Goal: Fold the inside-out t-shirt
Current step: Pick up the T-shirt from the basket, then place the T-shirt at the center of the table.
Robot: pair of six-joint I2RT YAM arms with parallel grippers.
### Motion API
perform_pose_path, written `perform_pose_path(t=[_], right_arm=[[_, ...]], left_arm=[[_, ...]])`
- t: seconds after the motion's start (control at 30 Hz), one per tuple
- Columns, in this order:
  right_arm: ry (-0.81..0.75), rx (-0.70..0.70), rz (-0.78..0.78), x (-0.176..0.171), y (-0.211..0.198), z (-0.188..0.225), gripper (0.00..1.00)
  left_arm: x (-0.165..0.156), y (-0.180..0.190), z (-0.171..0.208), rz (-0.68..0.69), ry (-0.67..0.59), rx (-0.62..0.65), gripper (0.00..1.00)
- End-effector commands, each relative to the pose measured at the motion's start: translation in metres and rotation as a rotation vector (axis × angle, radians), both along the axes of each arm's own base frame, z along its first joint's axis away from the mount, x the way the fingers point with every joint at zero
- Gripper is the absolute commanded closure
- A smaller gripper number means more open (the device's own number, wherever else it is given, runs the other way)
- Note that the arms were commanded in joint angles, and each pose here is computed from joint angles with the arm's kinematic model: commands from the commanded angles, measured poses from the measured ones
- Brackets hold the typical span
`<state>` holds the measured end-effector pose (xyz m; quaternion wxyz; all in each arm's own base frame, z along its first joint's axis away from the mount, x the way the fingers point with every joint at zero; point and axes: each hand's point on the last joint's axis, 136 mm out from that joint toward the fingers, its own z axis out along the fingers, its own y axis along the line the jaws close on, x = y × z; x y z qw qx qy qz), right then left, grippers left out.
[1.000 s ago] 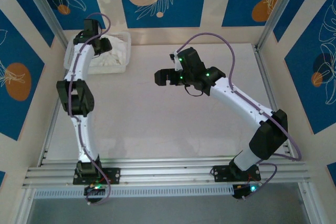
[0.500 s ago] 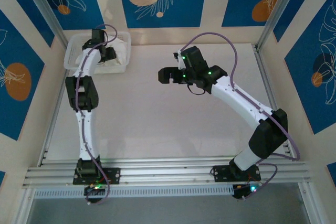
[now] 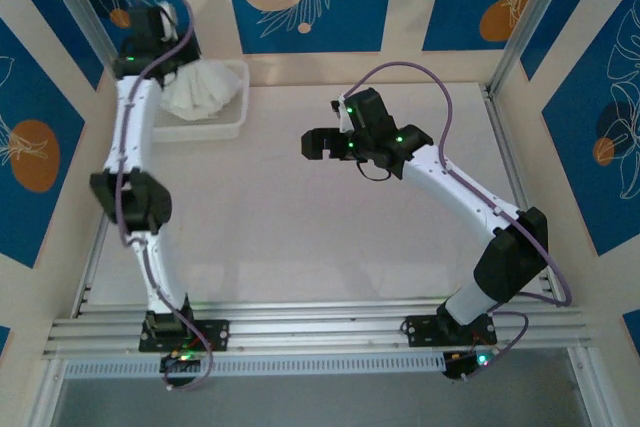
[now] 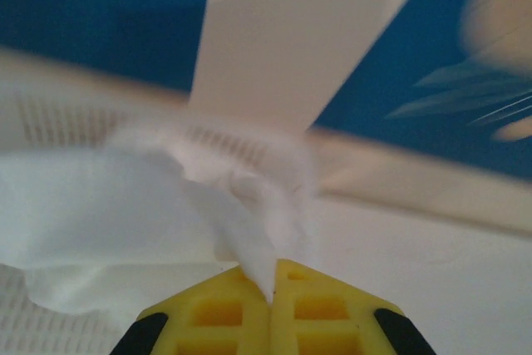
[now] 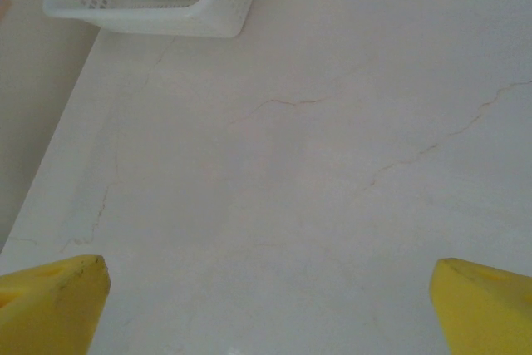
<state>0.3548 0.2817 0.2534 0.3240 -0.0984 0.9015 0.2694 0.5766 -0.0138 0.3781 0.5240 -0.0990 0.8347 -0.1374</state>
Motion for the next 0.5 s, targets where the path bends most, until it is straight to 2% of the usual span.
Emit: perform_pose_path(t=[0.0, 0.1, 0.23, 0.33, 0.47], right_arm=[[-0.044, 0.061, -0.002, -0.006, 0.004, 0.024, 0.01], [-0.059, 0.075, -0.020, -0.007, 0.001, 0.027, 0.01], [-0.067, 0.080, -0.068, -0.006, -0.008, 0.027, 0.01], [-0.047, 0.105, -0.126, -0.004, -0.021, 0.023, 0.01], [0.031, 0.165, -0.219, -0.002, -0.046, 0.009, 0.01]], left_arm=[[-0.087, -0.040, 0.167, -0.154, -0.372, -0.053, 1.00], [-0.135, -0.070, 0.197, -0.247, -0.436, -0.048, 1.00], [-0.161, -0.088, 0.183, -0.306, -0.427, -0.111, 1.00], [-0.161, -0.094, 0.139, -0.288, -0.359, -0.142, 1.00], [-0.150, -0.118, 0.050, -0.325, -0.178, -0.210, 1.00]])
